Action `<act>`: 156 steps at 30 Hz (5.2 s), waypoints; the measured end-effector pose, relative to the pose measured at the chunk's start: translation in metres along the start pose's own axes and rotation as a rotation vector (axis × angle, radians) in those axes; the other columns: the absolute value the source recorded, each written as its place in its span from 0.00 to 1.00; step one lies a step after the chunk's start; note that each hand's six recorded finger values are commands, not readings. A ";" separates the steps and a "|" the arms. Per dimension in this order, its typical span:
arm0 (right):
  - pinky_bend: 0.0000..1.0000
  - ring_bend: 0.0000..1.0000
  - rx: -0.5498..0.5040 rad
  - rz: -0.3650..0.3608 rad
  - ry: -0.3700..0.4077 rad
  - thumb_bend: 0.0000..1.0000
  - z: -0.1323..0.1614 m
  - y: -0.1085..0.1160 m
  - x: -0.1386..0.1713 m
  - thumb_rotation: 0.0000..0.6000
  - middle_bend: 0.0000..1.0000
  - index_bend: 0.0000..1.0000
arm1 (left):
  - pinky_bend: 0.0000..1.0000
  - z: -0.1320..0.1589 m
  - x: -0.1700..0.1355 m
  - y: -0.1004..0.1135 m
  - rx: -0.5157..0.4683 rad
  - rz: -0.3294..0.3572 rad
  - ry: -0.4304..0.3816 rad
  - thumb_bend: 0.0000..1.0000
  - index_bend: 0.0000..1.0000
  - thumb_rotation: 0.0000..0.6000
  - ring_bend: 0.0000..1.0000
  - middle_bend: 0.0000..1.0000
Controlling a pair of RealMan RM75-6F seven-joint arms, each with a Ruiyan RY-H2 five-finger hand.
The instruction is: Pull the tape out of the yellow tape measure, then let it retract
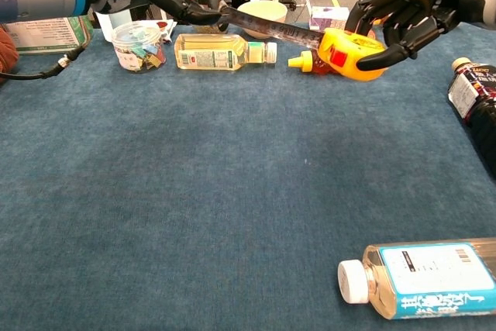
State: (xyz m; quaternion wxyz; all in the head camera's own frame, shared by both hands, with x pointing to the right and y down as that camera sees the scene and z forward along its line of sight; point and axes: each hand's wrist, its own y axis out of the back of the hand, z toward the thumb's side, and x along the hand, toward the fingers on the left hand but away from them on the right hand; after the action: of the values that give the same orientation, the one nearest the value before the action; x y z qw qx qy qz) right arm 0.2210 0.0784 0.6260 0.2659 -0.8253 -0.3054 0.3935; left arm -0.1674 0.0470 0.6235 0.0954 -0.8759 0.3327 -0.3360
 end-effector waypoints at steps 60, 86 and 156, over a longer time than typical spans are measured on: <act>0.63 0.65 0.031 0.022 -0.071 0.23 -0.035 -0.007 0.021 0.71 0.60 0.59 | 0.09 -0.113 -0.157 0.105 0.021 0.198 0.223 0.42 0.69 1.00 0.00 0.09; 0.64 0.65 0.023 0.019 -0.065 0.23 -0.028 -0.008 0.019 0.71 0.60 0.59 | 0.09 -0.072 -0.085 0.056 0.031 0.070 0.112 0.42 0.69 1.00 0.00 0.09; 0.23 0.27 0.236 0.110 -0.116 0.14 -0.053 -0.047 0.003 0.71 0.23 0.21 | 0.09 -0.098 -0.147 0.090 0.158 0.242 0.219 0.23 0.14 1.00 0.00 0.03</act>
State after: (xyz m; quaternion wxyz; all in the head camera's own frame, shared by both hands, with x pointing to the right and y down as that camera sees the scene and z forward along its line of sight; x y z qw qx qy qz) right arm 0.2520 0.1015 0.6855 0.3211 -0.7797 -0.2260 0.4877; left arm -0.3590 0.0794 0.5857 0.1666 -0.7774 0.4168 -0.4406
